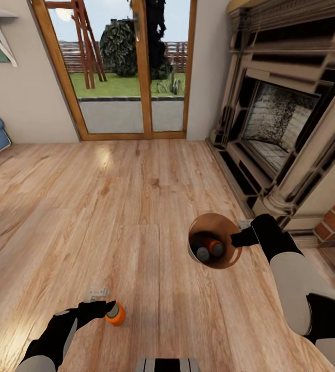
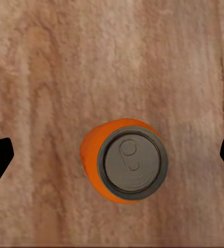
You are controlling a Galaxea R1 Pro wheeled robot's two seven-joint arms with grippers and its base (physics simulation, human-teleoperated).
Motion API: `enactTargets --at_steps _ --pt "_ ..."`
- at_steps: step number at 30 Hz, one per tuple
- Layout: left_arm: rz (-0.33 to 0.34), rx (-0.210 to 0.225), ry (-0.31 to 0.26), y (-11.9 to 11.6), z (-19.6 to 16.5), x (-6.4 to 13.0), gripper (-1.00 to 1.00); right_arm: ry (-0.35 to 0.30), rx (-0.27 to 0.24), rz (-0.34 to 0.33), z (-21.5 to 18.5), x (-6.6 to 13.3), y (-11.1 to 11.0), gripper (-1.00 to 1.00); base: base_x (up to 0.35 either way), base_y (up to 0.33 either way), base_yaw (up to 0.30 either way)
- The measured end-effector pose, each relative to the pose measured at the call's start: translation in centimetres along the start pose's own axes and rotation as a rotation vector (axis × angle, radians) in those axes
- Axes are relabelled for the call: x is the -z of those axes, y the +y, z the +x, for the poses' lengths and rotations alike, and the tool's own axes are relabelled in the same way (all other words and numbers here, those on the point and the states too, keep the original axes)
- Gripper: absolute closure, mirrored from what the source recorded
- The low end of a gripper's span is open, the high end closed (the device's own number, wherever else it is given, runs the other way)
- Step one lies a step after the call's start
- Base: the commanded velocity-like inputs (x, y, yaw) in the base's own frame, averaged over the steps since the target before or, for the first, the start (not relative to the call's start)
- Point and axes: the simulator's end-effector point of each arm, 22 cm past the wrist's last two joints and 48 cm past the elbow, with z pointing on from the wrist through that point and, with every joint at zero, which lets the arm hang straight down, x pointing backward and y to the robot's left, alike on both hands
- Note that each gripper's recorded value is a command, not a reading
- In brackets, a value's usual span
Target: Put the three can of soda from the living room inside the tash can in the kitchen.
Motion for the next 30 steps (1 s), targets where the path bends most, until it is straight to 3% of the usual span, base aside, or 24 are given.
enactTargets --at_steps 10,20,30 --pt "0.001 -0.003 -0.009 0.0 -0.1 0.0 -1.0 0.021 -0.031 -0.001 -0.8 0.9 0.1 1.0 0.036 0.0 0.0" --pt "0.002 -0.003 -0.012 0.0 -0.2 0.0 -1.0 0.021 -0.028 -0.005 -0.9 0.9 0.5 1.0 0.101 0.0 0.0" --pt "0.001 0.0 0.032 0.2 1.9 -1.1 -1.0 0.063 -0.033 -0.016 0.5 -1.7 0.9 1.0 0.003 0.0 0.0"
